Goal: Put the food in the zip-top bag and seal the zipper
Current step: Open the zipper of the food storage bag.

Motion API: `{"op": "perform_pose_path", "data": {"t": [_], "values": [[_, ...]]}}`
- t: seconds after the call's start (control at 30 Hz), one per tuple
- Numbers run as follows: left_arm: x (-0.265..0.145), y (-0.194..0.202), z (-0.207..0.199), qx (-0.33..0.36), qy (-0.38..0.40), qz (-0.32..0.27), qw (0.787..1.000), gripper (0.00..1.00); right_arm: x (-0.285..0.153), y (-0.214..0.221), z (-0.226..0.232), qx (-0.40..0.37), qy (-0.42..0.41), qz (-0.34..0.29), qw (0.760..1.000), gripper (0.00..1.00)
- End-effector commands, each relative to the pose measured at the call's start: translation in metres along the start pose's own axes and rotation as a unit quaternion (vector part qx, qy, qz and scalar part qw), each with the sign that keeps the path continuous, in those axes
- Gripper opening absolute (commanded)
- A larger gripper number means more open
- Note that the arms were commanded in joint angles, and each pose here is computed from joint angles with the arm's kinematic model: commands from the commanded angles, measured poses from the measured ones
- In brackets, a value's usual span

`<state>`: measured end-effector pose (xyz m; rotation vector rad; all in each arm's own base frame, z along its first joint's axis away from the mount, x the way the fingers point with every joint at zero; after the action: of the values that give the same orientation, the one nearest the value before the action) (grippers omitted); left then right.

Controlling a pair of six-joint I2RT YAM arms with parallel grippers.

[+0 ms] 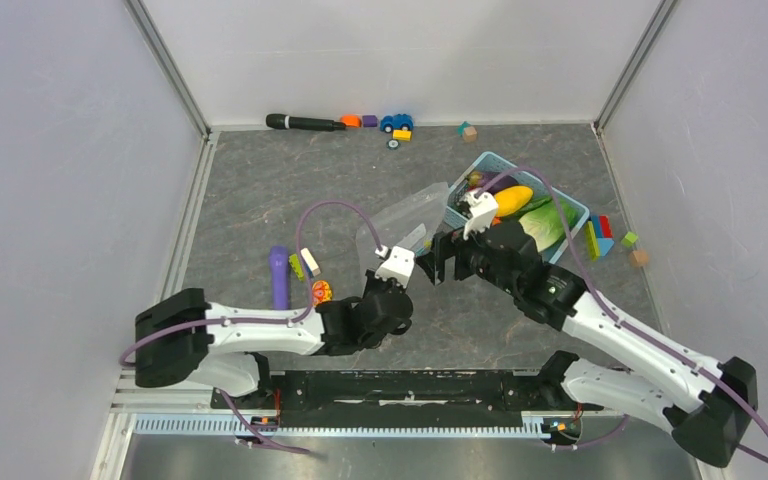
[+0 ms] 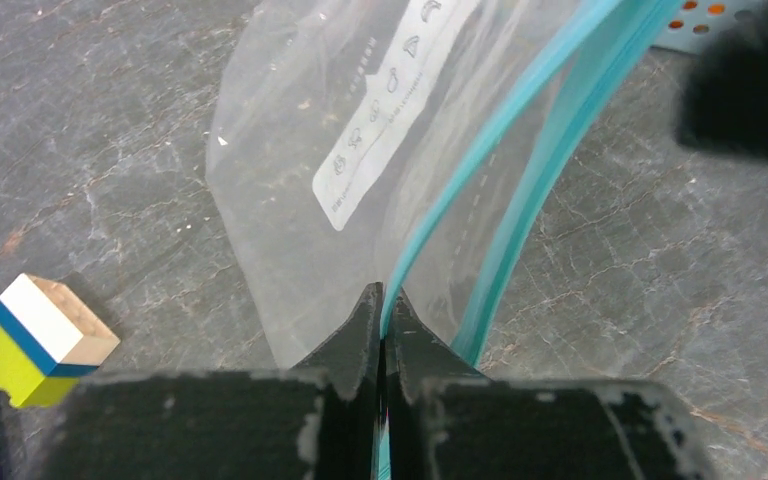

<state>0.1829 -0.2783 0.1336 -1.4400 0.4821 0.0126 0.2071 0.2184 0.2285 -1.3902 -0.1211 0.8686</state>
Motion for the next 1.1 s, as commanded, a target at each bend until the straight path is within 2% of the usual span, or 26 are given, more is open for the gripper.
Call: {"op": "perform_pose_path", "data": {"t": [0.0,0.1,0.2,0.33,0.47,0.6,0.8,1.07], "values": [[-0.019,-0.033,0.012,-0.09,-0.031,0.0,0.995,0.02,-0.013,-0.018,0.002,-0.016,-0.031,-0.107,0.994,0.98],[-0.03,-0.045,0.022,-0.104,-0.043,0.012,0.994,0.02,-0.026,-0.02,0.002,0.009,-0.05,-0.183,0.982,0.98],[-0.039,-0.053,0.029,-0.101,-0.041,0.018,0.994,0.02,-0.043,-0.016,0.009,0.003,-0.107,-0.256,0.961,0.98],[-0.05,-0.063,0.033,-0.098,-0.014,0.02,0.995,0.02,-0.055,-0.006,0.012,-0.006,-0.142,-0.305,0.942,0.98],[-0.06,-0.072,0.015,-0.089,0.088,0.018,0.992,0.02,-0.049,-0.002,0.012,-0.008,-0.143,-0.288,0.947,0.98],[-0.067,-0.076,-0.008,-0.098,0.188,-0.004,0.977,0.02,-0.034,0.005,0.023,-0.019,-0.166,-0.223,0.96,0.98],[-0.059,-0.079,-0.021,-0.089,0.191,-0.005,0.978,0.02,-0.02,0.017,0.028,-0.028,-0.179,-0.169,0.969,0.98],[-0.046,-0.074,-0.032,-0.085,0.182,0.0,0.98,0.02,-0.024,0.017,0.027,-0.029,-0.177,-0.174,0.968,0.98]]}}
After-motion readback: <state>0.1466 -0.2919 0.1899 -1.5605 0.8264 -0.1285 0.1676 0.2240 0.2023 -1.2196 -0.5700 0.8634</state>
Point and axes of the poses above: each gripper's point midway between its finger pads, its own x axis out along the fingers, its own z axis along the line the jaws close on, y = z × x, the point moved 4 cm from there along -x, back along the fingers, and after that the axes turned 4 degrees about -x, right-handed, at the moved point
